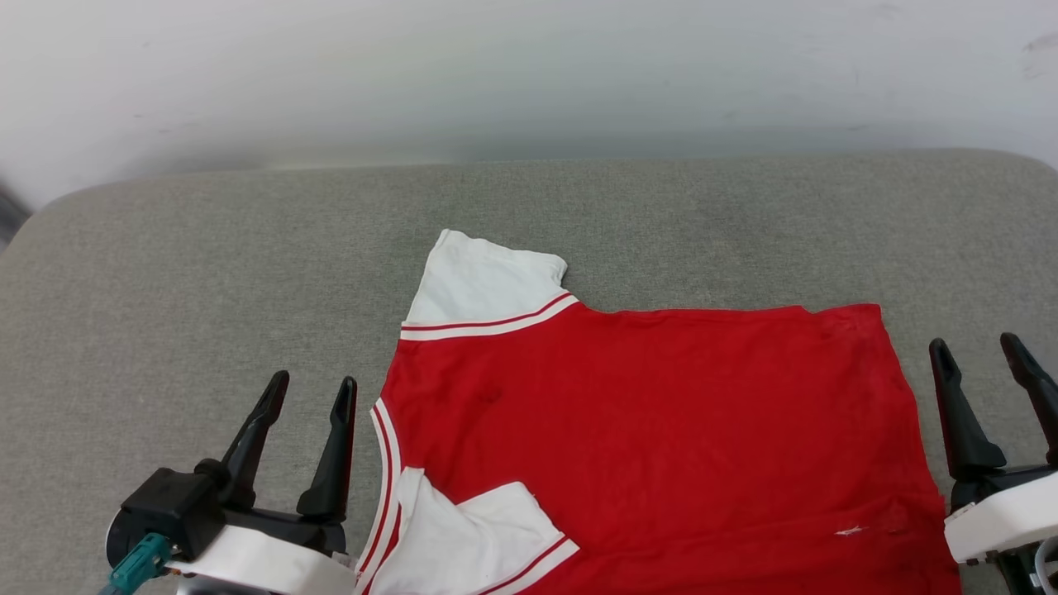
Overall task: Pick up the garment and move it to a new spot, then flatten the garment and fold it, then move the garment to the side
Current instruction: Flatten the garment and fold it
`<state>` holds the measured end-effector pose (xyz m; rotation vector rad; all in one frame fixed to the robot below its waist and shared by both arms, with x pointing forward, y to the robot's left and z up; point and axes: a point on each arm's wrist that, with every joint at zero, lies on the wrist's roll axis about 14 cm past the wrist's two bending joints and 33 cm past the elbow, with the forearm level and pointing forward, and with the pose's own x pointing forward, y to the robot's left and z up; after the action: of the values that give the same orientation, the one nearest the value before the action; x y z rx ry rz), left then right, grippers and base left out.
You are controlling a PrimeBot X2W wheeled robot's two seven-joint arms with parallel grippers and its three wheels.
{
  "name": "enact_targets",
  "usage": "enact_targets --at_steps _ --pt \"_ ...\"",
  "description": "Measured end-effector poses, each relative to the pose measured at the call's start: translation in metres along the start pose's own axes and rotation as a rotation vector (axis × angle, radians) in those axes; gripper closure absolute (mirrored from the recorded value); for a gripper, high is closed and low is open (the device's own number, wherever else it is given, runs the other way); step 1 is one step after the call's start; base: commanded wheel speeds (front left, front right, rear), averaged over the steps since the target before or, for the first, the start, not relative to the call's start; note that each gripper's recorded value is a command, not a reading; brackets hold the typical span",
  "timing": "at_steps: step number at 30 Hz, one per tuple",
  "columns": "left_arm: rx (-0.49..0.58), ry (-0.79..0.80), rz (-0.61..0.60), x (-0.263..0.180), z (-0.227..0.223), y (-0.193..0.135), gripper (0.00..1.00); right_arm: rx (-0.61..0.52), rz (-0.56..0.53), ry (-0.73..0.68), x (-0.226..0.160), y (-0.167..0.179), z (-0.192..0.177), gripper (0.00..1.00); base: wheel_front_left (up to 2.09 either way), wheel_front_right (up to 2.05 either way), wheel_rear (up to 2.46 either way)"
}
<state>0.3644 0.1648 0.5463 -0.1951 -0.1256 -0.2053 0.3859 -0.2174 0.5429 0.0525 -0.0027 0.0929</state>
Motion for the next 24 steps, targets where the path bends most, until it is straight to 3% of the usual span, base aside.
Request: enact_targets --at_steps 4,12,20,24 --pt "0.000 -0.013 -0.011 0.003 -0.001 0.000 0.00 -0.007 -0.002 -0.074 -0.001 0.002 0.008 0.00 0.00 0.00 0.00" --pt "0.006 -0.010 -0.081 0.023 -0.009 -0.002 0.00 0.000 -0.037 -0.083 -0.003 -0.006 0.001 0.00 0.00 0.00 0.00" --pt "0.044 0.083 -0.218 0.100 -0.006 -0.002 0.00 -0.005 -0.085 -0.068 0.008 -0.019 -0.008 0.00 0.00 0.00 0.00" --pt "0.086 0.267 -0.257 0.142 -0.024 0.008 0.00 -0.008 -0.107 -0.041 0.015 -0.025 -0.021 0.00 0.00 0.00 0.00"
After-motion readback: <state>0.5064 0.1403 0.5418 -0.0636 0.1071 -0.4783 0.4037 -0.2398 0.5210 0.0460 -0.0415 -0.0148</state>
